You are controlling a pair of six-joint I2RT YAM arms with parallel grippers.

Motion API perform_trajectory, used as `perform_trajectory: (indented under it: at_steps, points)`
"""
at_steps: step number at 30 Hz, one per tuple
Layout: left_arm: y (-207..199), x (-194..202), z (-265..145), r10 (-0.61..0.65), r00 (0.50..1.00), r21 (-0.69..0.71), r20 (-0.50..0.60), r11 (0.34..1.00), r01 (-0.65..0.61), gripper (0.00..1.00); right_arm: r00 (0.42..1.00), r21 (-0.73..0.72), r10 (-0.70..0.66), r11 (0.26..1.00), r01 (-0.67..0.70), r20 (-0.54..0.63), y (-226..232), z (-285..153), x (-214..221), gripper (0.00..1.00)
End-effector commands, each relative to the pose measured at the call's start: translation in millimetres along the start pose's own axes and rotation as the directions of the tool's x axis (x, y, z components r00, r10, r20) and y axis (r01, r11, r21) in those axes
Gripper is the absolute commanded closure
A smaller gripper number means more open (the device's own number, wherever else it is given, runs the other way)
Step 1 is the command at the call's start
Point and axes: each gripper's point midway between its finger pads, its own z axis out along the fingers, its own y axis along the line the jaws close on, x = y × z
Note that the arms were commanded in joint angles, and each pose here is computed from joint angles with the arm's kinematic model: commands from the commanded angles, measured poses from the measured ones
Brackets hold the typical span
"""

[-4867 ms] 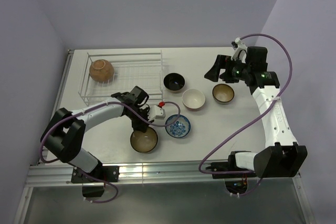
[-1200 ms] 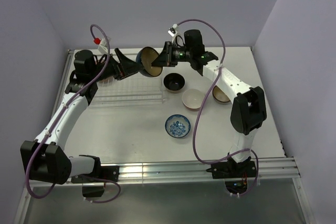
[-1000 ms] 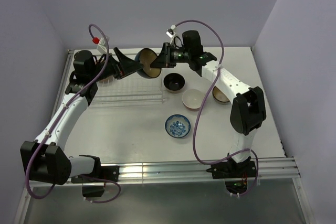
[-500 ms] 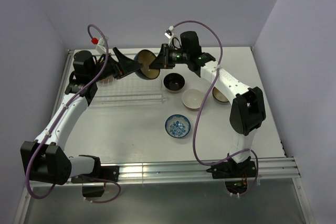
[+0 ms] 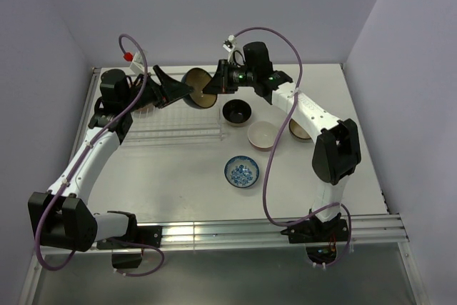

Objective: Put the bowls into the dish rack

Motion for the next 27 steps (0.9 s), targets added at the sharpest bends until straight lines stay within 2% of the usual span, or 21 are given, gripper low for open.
perform_trajectory:
  at_steps: [1, 3, 6, 9, 10, 12, 13, 19, 23, 27]
  points:
    - [-25.7, -11.3, -0.6, 0.082, 0.996, 0.072, 0.031, 0.994, -0.084, 0.16, 0.996, -0.039, -0.072, 0.996, 0.074, 0.049, 23.7, 2.4, -19.5, 1.0]
    - [-23.6, -11.1, 0.1, 0.085, 0.996, 0.067, 0.031, 0.994, -0.087, 0.21, 0.997, -0.039, -0.068, 0.997, 0.07, 0.043, 23.3, 3.9, -18.5, 1.0]
    - [-19.9, -10.6, 0.7, 0.084, 0.996, 0.053, 0.03, 0.995, -0.086, 0.37, 0.997, -0.046, -0.064, 0.997, 0.066, 0.034, 23.3, 5.7, -16.3, 1.0]
    - [-15.7, -11.4, 1.5, 0.076, 0.996, 0.039, 0.035, 0.996, -0.077, 0.66, 0.998, -0.038, -0.056, 0.998, 0.057, 0.022, 19.6, 7.7, -15.2, 0.96]
    - [-14.8, -12.2, 1.2, 0.07, 0.997, 0.036, 0.039, 0.997, -0.071, 0.86, 0.998, -0.04, -0.056, 0.998, 0.057, 0.022, 19.3, 8.8, -15.9, 0.92]
    - [-10.9, -16.0, 1.8, 0.057, 0.997, 0.019, 0.047, 0.998, -0.058, 0.97, 0.999, -0.044, -0.048, 0.998, 0.049, 0.013, 19.5, 10.3, -14.2, 0.8]
    - [-5.4, -17.4, 2.1, 0.048, 0.998, -0.004, 0.048, 0.999, -0.047, 1.0, 0.999, -0.05, -0.045, 0.998, 0.046, 0.009, 20.1, 10.9, -13.6, 0.73]
    - [14.1, -30.1, 2.1, 0.012, 0.996, -0.06, 0.09, 0.998, -0.007, 1.0, 1.0, -0.04, -0.03, 0.999, 0.03, 0.005, 17.1, 13.9, -14.7, 0.53]
    - [25.4, -36.8, 1.1, 0.014, 0.993, -0.103, 0.116, 0.995, -0.002, 1.0, 1.0, -0.033, -0.027, 0.999, 0.027, 0.008, 16.5, 13.9, -16.0, 0.27]
    - [39.5, -45.2, 1.0, 0.015, 0.99, -0.147, 0.141, 0.989, 0.006, 1.0, 0.999, -0.018, -0.036, 0.999, 0.036, 0.017, 16.2, 12.4, -19.1, 0.19]
